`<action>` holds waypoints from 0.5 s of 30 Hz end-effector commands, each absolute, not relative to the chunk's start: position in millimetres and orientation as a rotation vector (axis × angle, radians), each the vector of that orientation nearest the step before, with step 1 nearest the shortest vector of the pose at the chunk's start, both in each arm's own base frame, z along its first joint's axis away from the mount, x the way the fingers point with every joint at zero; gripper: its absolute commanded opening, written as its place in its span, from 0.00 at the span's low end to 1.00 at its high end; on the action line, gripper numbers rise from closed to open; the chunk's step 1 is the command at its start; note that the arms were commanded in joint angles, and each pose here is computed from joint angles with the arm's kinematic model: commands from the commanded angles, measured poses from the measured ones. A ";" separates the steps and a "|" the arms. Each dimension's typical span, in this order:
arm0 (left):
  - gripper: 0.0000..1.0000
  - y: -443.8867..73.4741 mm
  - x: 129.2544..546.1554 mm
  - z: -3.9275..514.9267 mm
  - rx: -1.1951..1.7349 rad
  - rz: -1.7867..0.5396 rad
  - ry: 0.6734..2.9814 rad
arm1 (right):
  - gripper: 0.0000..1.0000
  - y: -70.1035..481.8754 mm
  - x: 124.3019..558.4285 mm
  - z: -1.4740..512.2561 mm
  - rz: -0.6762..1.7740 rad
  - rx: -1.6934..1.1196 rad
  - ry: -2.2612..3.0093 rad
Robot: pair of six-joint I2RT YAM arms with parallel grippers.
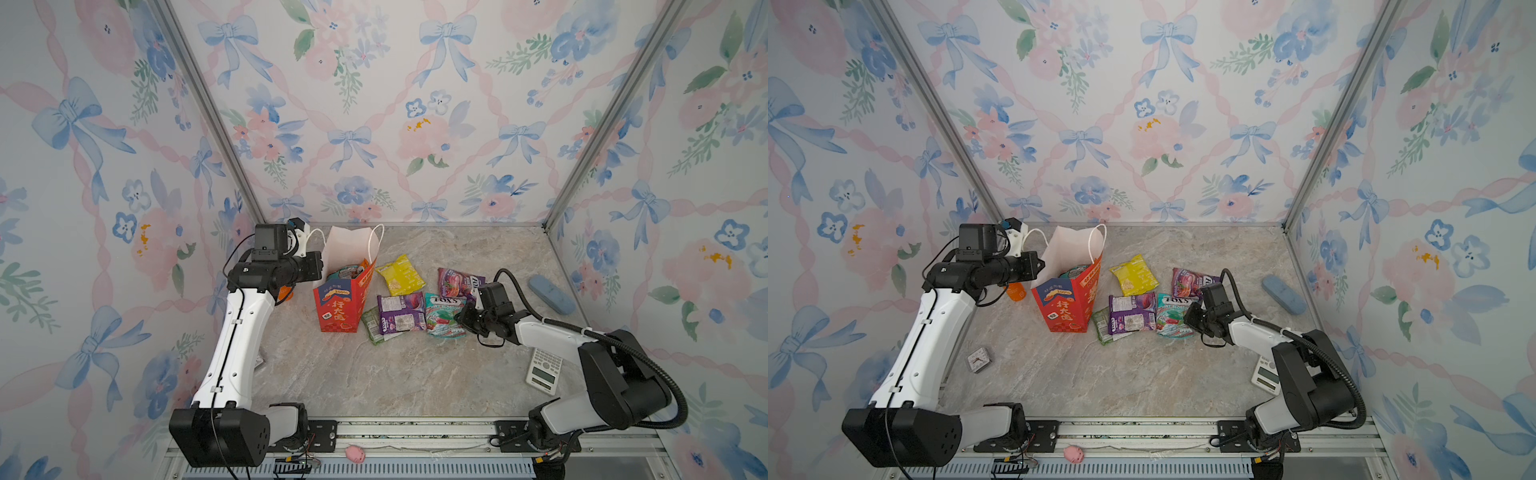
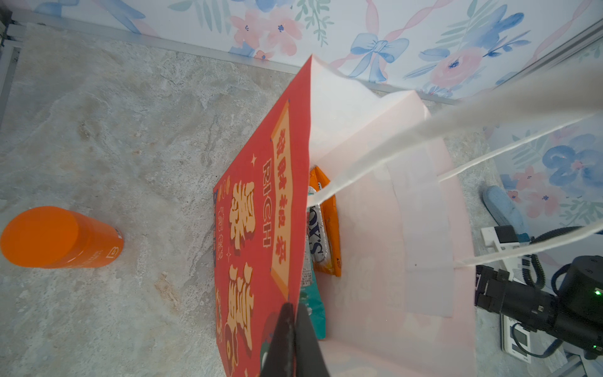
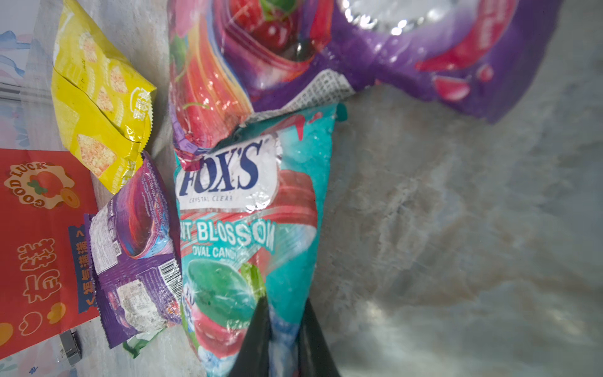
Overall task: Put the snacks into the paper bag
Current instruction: 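Grasp the teal Fox's Mint Blossom packet with the right gripper, then lift the Mint Blossom packet with the right gripper toward the bag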
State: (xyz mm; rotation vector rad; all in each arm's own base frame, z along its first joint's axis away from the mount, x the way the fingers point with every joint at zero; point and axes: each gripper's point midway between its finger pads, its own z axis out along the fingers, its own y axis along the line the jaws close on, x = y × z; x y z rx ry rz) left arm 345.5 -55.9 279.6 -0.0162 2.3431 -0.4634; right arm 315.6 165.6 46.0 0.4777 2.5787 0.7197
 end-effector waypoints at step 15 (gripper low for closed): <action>0.00 -58.2 342.8 285.9 -0.012 -0.479 2.321 | 0.00 186.4 325.5 136.5 0.754 0.295 2.426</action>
